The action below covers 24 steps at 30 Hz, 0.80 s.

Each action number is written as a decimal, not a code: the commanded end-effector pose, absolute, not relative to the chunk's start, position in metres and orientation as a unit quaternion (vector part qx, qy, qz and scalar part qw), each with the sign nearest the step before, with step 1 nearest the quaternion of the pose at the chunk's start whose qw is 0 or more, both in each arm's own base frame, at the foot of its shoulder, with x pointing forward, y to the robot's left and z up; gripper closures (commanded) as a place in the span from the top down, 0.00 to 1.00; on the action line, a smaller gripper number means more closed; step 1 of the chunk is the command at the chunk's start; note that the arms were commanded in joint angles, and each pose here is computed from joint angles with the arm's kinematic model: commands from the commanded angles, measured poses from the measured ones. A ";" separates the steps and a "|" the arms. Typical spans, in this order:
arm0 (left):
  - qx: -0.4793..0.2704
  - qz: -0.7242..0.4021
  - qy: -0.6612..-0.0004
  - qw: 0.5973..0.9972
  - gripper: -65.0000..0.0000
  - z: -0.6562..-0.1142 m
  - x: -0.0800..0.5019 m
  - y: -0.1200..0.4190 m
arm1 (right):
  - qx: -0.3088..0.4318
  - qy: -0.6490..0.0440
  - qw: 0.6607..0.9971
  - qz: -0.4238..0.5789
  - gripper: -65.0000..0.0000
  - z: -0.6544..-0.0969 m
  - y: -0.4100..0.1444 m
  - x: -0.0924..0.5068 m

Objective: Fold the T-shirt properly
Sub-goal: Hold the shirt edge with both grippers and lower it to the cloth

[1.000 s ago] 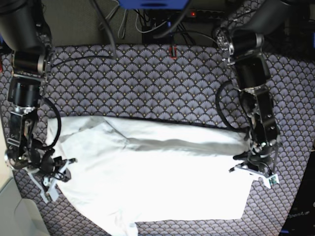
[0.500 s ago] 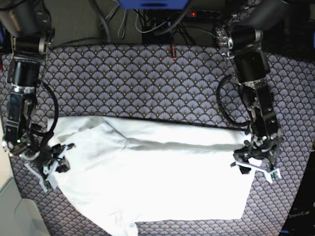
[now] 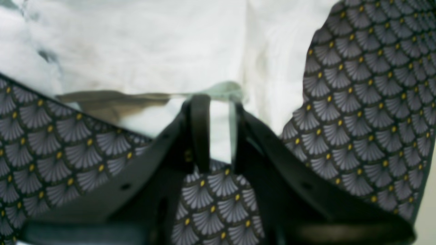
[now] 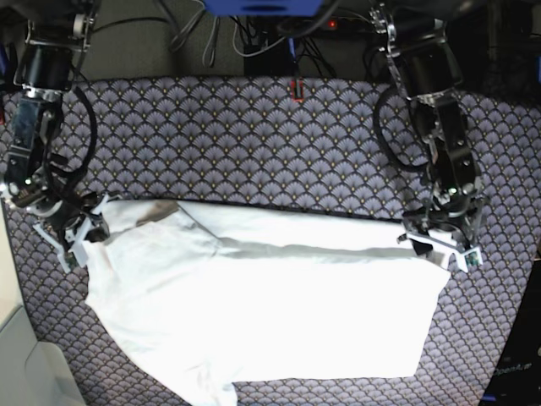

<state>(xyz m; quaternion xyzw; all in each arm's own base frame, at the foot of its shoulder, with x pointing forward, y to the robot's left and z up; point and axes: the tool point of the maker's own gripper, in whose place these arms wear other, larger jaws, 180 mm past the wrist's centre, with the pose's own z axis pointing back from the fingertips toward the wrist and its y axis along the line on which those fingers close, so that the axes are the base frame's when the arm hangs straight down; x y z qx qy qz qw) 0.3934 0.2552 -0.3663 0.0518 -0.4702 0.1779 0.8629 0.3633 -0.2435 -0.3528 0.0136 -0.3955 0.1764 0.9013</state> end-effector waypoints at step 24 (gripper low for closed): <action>0.060 0.243 -0.476 0.843 0.64 -0.384 0.427 0.307 | 0.011 -0.410 0.890 0.198 0.18 -0.341 -0.246 0.365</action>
